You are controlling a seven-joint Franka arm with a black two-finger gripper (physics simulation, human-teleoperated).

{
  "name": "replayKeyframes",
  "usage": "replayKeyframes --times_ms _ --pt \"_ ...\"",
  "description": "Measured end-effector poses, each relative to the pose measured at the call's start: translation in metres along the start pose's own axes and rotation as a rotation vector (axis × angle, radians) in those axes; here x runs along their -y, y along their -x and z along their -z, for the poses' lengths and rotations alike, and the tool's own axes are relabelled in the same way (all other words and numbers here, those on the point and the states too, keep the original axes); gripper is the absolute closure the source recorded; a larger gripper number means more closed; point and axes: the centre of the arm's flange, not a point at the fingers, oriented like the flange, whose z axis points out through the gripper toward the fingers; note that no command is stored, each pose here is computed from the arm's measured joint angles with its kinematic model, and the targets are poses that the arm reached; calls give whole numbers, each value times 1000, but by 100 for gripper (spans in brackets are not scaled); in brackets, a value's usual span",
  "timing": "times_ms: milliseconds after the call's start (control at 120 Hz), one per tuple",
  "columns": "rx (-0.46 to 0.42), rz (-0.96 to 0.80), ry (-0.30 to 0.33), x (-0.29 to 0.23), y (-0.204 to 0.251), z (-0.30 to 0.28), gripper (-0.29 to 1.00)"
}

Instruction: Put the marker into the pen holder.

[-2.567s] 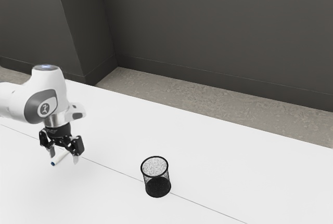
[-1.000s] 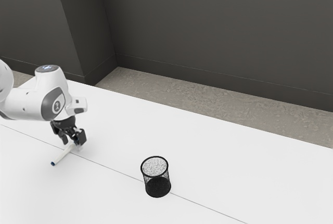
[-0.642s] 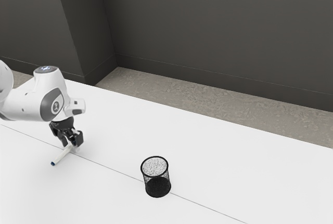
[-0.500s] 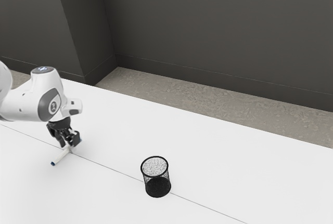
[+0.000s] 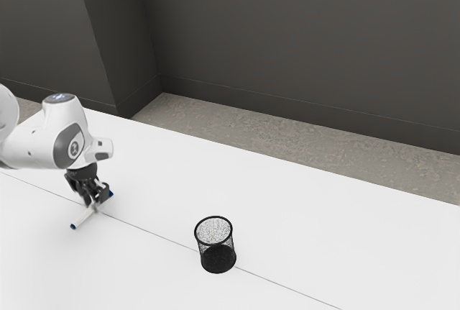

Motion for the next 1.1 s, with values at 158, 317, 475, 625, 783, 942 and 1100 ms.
replayKeyframes --times_ms 158,317,475,625,783,942,1100 --pt "-1 -3 -5 2 -6 -2 45" --pt "1 1 -10 7 -13 -7 46" --pt "0 10 -14 8 -14 -7 58" --pt "-6 19 -7 8 -14 -6 65" --pt "-23 19 -7 8 -14 4 68" --pt "-145 -44 3 -25 -22 86 70" --pt "-298 -256 61 -144 -12 193 71"
